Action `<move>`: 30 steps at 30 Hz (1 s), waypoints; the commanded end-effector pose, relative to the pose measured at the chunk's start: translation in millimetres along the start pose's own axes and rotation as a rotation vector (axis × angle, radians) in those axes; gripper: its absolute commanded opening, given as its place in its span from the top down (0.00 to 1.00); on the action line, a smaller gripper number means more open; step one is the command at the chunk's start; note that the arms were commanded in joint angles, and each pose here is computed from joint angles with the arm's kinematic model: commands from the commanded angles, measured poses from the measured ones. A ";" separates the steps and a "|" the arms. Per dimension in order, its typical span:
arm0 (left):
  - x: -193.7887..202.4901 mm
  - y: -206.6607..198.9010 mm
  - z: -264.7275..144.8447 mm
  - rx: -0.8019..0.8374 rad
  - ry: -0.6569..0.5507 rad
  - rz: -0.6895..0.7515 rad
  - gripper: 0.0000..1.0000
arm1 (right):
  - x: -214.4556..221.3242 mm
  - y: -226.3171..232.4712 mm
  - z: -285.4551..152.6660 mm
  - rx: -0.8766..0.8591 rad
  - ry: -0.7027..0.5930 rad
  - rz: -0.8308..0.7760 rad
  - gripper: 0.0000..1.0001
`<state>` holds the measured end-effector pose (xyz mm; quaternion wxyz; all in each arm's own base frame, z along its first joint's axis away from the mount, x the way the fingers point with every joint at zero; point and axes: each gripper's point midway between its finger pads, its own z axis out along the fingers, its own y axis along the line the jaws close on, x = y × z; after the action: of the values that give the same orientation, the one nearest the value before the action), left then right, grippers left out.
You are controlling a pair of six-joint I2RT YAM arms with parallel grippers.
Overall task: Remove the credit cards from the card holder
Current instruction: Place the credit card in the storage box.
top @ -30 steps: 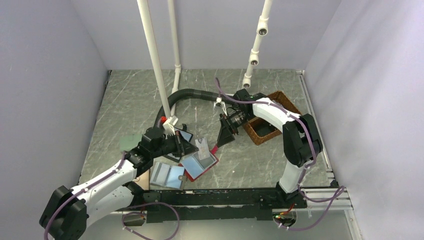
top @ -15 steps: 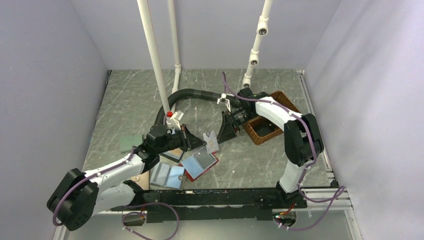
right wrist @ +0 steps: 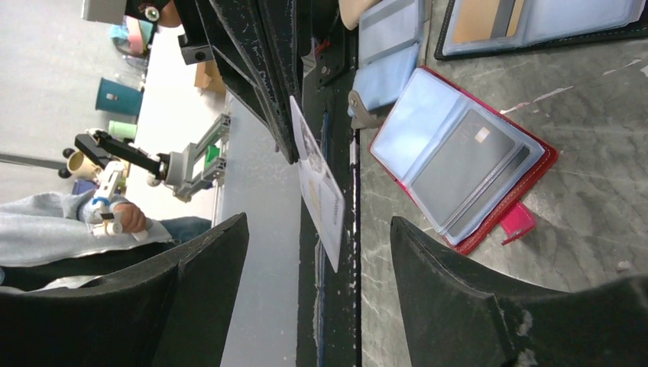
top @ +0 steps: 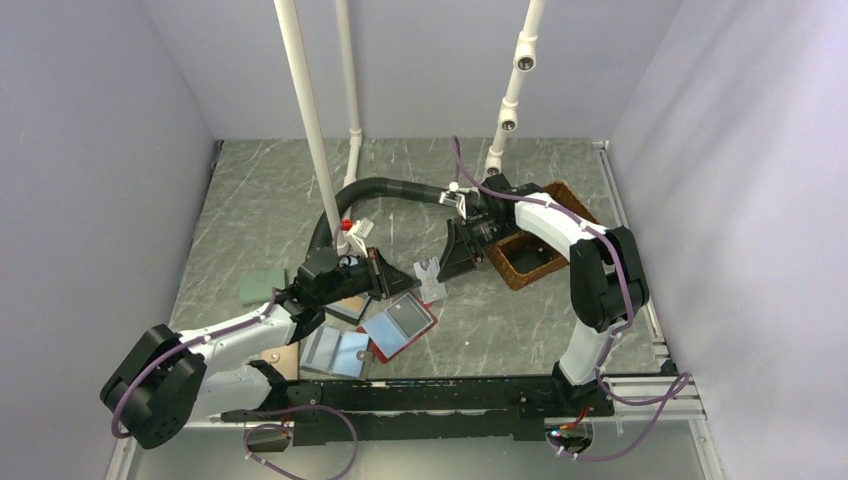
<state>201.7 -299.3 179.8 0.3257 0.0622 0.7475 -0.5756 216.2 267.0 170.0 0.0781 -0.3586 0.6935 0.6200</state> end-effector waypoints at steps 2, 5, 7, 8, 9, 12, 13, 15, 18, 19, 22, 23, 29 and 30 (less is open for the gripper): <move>-18.6 -27.6 7.1 0.093 -0.047 0.043 1.00 | -9.6 12.5 -2.1 -0.042 -0.046 -0.030 0.32; -19.9 -29.7 8.6 0.102 -0.051 0.045 1.00 | -9.6 13.7 -1.8 -0.049 -0.050 -0.020 0.35; -20.2 -30.3 9.4 0.105 -0.052 0.044 1.00 | -10.2 14.7 -2.0 -0.053 -0.053 -0.018 0.37; -20.4 -30.3 9.7 0.105 -0.053 0.044 1.00 | -10.4 15.3 -1.9 -0.056 -0.054 -0.018 0.39; -20.6 -30.2 9.8 0.105 -0.054 0.044 1.00 | -10.8 16.4 -1.9 -0.061 -0.056 -0.018 0.41; -20.9 -29.0 10.2 0.101 -0.058 0.039 1.00 | -11.6 17.5 -2.2 -0.064 -0.060 -0.013 0.54; -21.4 -27.9 10.3 0.094 -0.061 0.033 1.00 | -12.0 18.1 -2.4 -0.065 -0.062 -0.012 0.61; -21.3 -21.6 10.9 0.055 -0.061 0.004 1.00 | -12.3 19.7 -3.6 -0.061 -0.064 -0.022 0.80; -19.2 -6.8 10.6 -0.050 -0.040 -0.044 0.76 | -8.3 23.2 -8.3 -0.028 -0.050 -0.072 1.00; -19.7 -3.1 9.1 -0.086 -0.037 -0.049 0.68 | -4.5 22.9 -10.3 -0.006 -0.033 -0.110 1.00; -25.5 10.9 -2.4 -0.228 -0.057 -0.058 0.44 | 4.6 24.4 -18.9 0.049 0.008 -0.205 1.00; -26.7 14.2 -7.5 -0.263 -0.064 -0.051 0.38 | 7.2 23.5 -22.5 0.071 0.018 -0.237 1.00; -40.4 23.0 -40.3 -0.384 -0.184 -0.038 0.08 | 17.7 16.5 -52.5 0.204 0.017 -0.295 1.00; -39.7 26.7 -46.4 -0.408 -0.200 -0.050 0.03 | 17.8 15.0 -59.2 0.227 0.010 -0.292 1.00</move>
<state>220.7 -266.0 191.4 0.3596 -0.0328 0.7996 -0.4799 209.7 228.9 184.2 0.1617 -0.4194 0.6951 0.5611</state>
